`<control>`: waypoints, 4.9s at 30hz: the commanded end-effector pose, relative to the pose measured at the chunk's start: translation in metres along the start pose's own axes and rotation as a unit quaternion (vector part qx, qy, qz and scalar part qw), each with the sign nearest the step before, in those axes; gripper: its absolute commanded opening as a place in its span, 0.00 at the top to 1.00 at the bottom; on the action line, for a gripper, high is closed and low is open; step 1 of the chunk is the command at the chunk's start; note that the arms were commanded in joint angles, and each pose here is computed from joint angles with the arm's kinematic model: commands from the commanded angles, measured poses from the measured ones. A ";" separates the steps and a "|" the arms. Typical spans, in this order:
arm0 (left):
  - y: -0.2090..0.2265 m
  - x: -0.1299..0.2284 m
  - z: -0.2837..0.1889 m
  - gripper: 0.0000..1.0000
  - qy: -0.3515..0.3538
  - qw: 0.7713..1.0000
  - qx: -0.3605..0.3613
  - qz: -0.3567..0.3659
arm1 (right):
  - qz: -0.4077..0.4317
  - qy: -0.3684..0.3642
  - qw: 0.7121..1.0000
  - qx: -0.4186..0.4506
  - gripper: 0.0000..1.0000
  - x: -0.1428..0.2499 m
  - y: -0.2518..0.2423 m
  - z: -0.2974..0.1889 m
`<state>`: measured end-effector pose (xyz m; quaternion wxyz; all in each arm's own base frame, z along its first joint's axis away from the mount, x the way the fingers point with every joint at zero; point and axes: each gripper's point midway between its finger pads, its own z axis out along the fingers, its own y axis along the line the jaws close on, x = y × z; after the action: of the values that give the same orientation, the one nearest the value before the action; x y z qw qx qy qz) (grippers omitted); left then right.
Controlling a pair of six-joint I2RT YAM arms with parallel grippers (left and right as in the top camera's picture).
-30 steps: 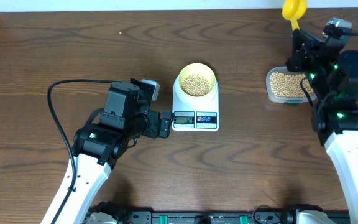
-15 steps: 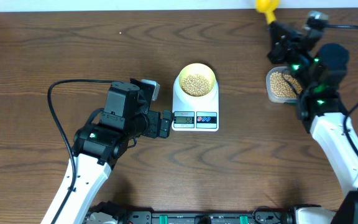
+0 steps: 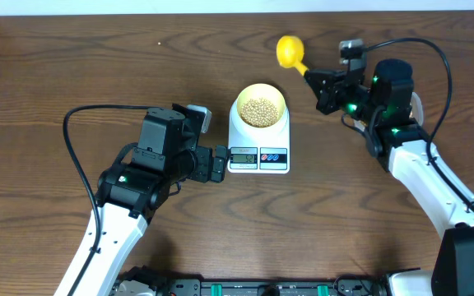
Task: Scoop item into bowl and weigh 50g on scale
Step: 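Lift the yellow scoop up and move it left toward the scale, then carry the scoop left and position it over the yellow bowl, then tilt the scoop with the right gripper, pouring soybeans into the bowl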
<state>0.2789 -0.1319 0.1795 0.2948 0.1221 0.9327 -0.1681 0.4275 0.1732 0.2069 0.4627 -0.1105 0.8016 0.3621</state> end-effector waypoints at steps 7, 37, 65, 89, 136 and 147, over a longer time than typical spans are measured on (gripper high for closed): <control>0.001 0.000 0.000 0.02 -0.001 1.000 -0.003 0.009 | -0.043 0.007 0.999 -0.025 0.99 0.003 0.017 0.005; 0.001 0.001 0.000 0.02 -0.001 1.000 -0.003 0.009 | 0.039 0.002 0.999 0.025 0.99 0.010 0.025 0.020; 0.001 0.000 0.000 0.02 -0.001 1.000 -0.003 0.009 | -0.006 0.151 0.984 0.095 0.99 -0.012 0.058 -0.012; 0.001 0.001 0.000 0.02 -0.001 1.000 -0.003 0.009 | -0.028 0.194 0.972 0.129 0.99 0.012 0.042 0.010; 0.001 0.000 0.000 0.02 -0.001 1.000 -0.003 0.009 | -0.156 0.219 0.961 0.062 0.99 0.020 0.055 0.014; 0.001 0.001 0.000 0.02 -0.001 1.000 -0.003 0.009 | -0.171 0.242 0.953 0.059 0.99 0.033 0.049 0.018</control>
<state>0.2788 -0.1319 0.1795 0.2946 0.1221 0.9327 -0.1681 0.3927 0.2211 0.2031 0.3205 -0.2870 0.8818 0.1933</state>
